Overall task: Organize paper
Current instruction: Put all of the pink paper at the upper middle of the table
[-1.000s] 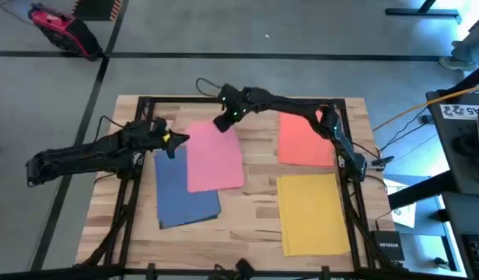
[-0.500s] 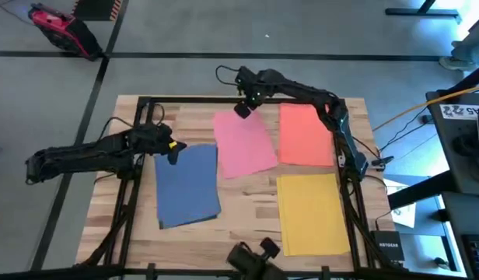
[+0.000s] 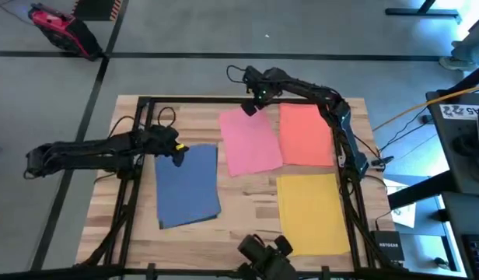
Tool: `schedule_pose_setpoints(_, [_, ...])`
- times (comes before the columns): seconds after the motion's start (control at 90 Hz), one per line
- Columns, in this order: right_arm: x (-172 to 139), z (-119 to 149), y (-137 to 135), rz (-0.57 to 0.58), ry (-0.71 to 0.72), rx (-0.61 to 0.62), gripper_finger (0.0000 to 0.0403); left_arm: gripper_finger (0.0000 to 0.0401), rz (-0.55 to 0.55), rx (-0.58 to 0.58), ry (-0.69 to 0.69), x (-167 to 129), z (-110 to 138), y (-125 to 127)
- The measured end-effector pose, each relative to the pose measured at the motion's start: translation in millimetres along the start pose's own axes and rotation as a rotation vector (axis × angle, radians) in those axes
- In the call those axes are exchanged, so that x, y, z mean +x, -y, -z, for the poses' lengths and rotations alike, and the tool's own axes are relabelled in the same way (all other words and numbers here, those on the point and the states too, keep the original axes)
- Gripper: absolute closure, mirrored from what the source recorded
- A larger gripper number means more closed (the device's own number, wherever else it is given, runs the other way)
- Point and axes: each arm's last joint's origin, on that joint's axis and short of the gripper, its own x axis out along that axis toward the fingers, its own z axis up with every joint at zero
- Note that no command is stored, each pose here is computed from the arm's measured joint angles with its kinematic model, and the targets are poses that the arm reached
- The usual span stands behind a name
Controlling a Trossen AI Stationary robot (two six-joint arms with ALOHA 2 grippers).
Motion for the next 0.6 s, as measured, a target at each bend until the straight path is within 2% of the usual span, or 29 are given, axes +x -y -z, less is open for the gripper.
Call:
schedule_pose_setpoints(0.267, [12.3, 0.1, 25.6, 0.002, -0.049, 0.128, 0.0403, 0.0401, 0.008, -0.024, 0.017, 10.4, -4.0, 2.8])
schedule_pose_setpoints(0.6, [14.4, -12.0, 47.5, -0.058, 0.004, 0.236, 0.0403, 0.0401, -0.021, -0.054, -0.013, 19.6, -2.2, 2.1])
